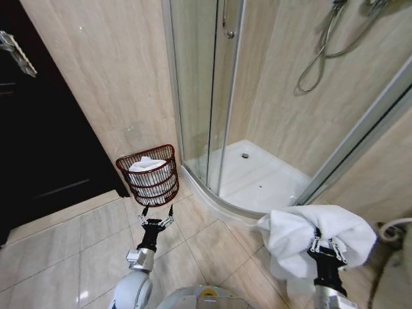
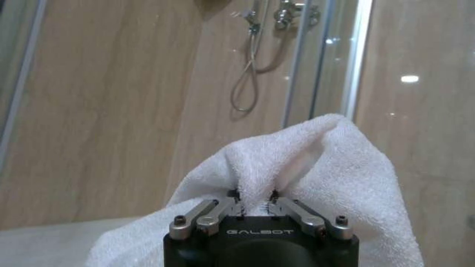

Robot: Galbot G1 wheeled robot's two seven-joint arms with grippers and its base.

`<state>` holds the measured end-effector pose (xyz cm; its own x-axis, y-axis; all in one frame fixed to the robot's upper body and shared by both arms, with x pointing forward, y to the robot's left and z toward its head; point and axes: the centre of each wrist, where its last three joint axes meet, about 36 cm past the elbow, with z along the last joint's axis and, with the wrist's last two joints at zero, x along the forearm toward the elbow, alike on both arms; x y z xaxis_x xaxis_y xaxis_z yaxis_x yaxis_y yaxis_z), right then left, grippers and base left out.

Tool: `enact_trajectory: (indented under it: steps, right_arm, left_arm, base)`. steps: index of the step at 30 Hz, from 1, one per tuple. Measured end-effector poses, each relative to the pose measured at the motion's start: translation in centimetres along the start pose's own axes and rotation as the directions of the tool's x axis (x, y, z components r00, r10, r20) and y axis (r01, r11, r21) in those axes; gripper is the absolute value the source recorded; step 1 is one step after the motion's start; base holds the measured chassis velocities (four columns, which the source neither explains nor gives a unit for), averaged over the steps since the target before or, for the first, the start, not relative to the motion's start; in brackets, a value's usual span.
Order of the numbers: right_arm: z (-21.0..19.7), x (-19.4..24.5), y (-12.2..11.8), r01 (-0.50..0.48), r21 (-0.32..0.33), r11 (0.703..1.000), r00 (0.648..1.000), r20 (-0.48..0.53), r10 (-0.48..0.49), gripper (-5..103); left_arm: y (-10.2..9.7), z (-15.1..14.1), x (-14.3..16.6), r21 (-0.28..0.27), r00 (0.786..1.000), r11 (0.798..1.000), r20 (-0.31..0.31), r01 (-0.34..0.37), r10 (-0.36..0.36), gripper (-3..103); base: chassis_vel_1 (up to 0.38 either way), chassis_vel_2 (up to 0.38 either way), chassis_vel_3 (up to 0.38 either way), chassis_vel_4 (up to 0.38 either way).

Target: Discard the used towel into the hamper.

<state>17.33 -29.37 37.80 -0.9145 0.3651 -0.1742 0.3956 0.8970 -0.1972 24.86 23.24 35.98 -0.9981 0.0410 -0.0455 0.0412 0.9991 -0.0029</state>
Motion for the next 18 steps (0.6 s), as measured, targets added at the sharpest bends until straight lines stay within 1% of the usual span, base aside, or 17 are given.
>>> enact_trajectory:
  steps: [6,8,11,14,18]
  right_arm:
    - [0.19,0.02,-0.3,0.012,0.018,1.0,1.0,0.001,-0.012,13]
    - [0.24,-0.09,-0.35,0.014,0.024,1.0,1.0,0.004,-0.014,13]
    - [0.27,-0.33,-0.31,0.011,0.025,1.0,1.0,0.009,-0.011,13]
    - [0.26,-0.38,-0.34,0.01,0.027,1.0,1.0,0.008,-0.01,13]
    - [0.35,-0.31,-0.37,0.011,0.03,0.999,1.0,0.002,-0.011,13]
  left_arm:
    - [0.07,0.03,0.09,-0.007,1.0,1.0,0.001,-0.003,0.003,100]
    - [0.14,0.08,0.08,-0.019,1.0,1.0,0.015,-0.006,0.006,100]
    - [0.19,0.53,-0.1,-0.043,0.999,0.999,0.045,0.007,-0.005,100]
    - [0.16,0.68,-0.12,-0.048,0.998,0.999,0.058,0.012,-0.009,100]
    - [0.0,0.76,-0.07,-0.045,0.997,0.999,0.073,0.016,-0.013,100]
  base:
    - [0.05,0.067,0.083,0.064]
    - [0.092,0.05,0.054,0.087]
    - [0.128,0.092,0.06,0.078]
    - [0.122,0.101,0.026,0.04]
    - [0.088,0.094,-0.055,-0.077]
